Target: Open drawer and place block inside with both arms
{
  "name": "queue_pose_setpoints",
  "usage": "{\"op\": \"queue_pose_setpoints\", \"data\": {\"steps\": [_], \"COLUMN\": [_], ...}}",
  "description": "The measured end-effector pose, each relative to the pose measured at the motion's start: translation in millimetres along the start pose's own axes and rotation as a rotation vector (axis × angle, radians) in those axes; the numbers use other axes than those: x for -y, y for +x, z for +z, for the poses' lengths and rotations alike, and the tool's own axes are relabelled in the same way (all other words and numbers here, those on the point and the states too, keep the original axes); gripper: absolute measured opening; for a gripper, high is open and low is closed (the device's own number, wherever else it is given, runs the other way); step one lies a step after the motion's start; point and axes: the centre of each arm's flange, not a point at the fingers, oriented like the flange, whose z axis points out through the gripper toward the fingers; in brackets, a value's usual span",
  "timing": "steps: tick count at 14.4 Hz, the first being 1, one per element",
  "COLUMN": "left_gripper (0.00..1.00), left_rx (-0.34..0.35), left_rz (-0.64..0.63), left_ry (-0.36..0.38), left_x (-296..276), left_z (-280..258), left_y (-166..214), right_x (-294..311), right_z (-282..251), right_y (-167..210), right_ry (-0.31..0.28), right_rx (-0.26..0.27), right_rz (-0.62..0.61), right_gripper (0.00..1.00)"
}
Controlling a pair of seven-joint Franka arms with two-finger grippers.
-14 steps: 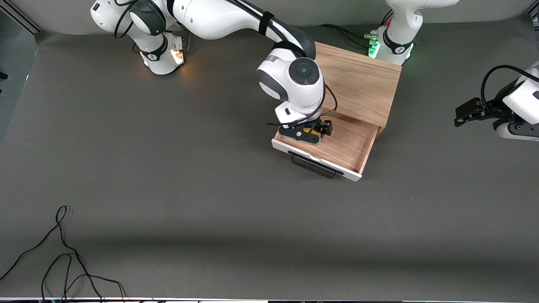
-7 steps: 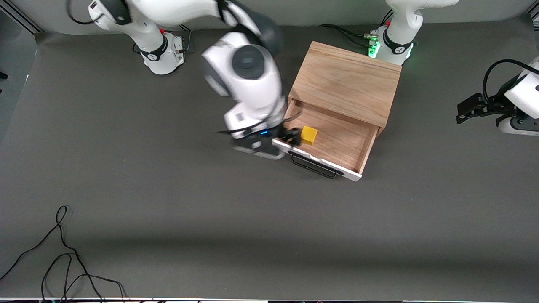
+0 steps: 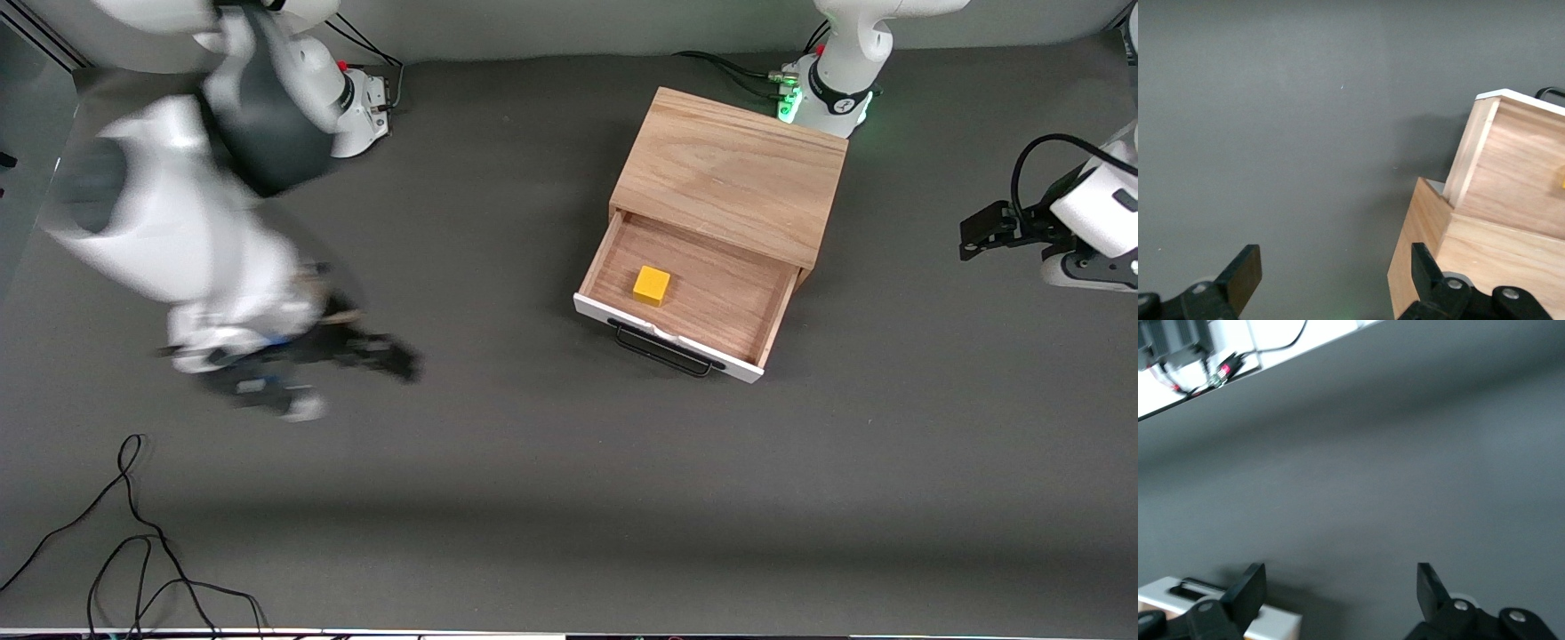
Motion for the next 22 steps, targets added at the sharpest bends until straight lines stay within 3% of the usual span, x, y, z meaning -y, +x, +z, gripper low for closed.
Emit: {"op": "queue_pose_setpoints", "data": {"steps": [3,6,10,15,22], "left_gripper": [1.00,1.00,1.00,1.00,1.00], "left_rx": [-0.002,-0.013,-0.014,-0.012,0.001], "left_rz": [0.001,0.002,0.004,0.005,0.004], "left_ry": [0.006,0.008,-0.005,-0.014,-0.016], "left_x": [0,0,-3,-5,-5], "left_z": [2,1,4,5,7], "left_y": [1,2,3,3,2], "right_x": [-103,-152,-174,-182,-174], "right_z": [-34,-46,-44,-38,-53], "right_y": [19,14,-9,-14,-56], "right_ry": [-0.032,-0.122,-0.139,-0.147,-0.159], "right_rx": [0.004,-0.011,-0.043,-0.022,-0.008], "right_rz": [0.018,0.016,-0.067,-0.174,-0.205], "right_gripper": [1.00,1.00,1.00,1.00,1.00]}}
